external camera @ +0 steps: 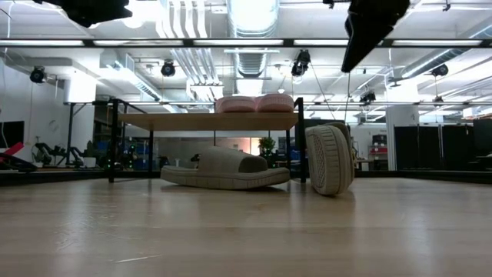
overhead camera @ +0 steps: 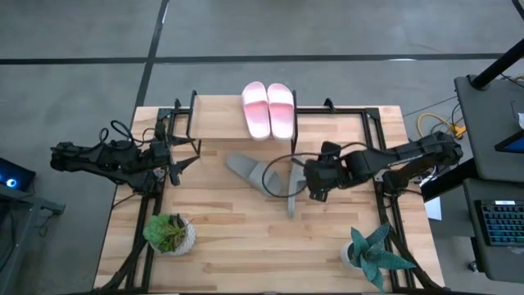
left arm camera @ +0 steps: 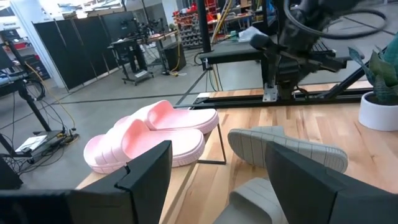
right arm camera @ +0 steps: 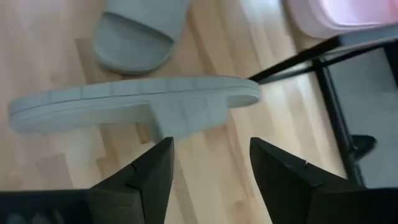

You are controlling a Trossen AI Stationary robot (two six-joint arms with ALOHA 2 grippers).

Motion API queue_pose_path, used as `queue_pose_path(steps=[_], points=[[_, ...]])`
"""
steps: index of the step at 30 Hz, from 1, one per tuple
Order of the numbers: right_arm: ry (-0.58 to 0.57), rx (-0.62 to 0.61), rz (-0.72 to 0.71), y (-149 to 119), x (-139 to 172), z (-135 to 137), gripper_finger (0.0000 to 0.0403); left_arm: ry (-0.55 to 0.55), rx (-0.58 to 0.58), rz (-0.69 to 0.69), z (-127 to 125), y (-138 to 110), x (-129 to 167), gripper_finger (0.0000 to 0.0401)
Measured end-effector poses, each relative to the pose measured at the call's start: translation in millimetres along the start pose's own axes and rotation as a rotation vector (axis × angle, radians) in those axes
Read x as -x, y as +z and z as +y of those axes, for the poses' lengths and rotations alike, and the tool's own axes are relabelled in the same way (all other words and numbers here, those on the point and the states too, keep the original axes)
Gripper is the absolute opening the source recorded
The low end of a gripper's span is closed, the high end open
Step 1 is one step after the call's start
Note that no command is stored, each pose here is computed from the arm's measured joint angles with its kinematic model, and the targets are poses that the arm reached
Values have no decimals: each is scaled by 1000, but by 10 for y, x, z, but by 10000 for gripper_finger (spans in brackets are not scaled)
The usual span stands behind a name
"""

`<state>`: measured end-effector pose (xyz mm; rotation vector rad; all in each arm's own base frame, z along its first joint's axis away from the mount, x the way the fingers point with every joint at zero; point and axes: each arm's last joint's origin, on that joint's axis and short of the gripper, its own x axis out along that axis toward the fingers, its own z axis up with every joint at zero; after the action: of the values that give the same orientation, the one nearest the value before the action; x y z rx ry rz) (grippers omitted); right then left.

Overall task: Pick and place slides into the shelf
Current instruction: Put the right gray slipper on the shelf

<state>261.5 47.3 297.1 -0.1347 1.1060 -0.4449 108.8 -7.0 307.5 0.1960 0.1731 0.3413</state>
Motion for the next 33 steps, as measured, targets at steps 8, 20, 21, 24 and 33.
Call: queue_pose_path(steps=[8,20,21,24,33], points=[[48,25,-65,-160,-217,278,201,0,0,0,0,-1,0,240],[-42,20,-102,-434,-608,367,201,-1,-4,7,-8,-8,-11,240],[-46,17,-110,-446,-630,373,201,-1,-4,7,-8,-8,-12,240],[-59,10,-130,-480,-683,387,201,-1,-6,9,-11,-9,-16,240],[-115,15,-143,-598,-813,383,201,-2,-10,15,-20,-12,-29,240]])
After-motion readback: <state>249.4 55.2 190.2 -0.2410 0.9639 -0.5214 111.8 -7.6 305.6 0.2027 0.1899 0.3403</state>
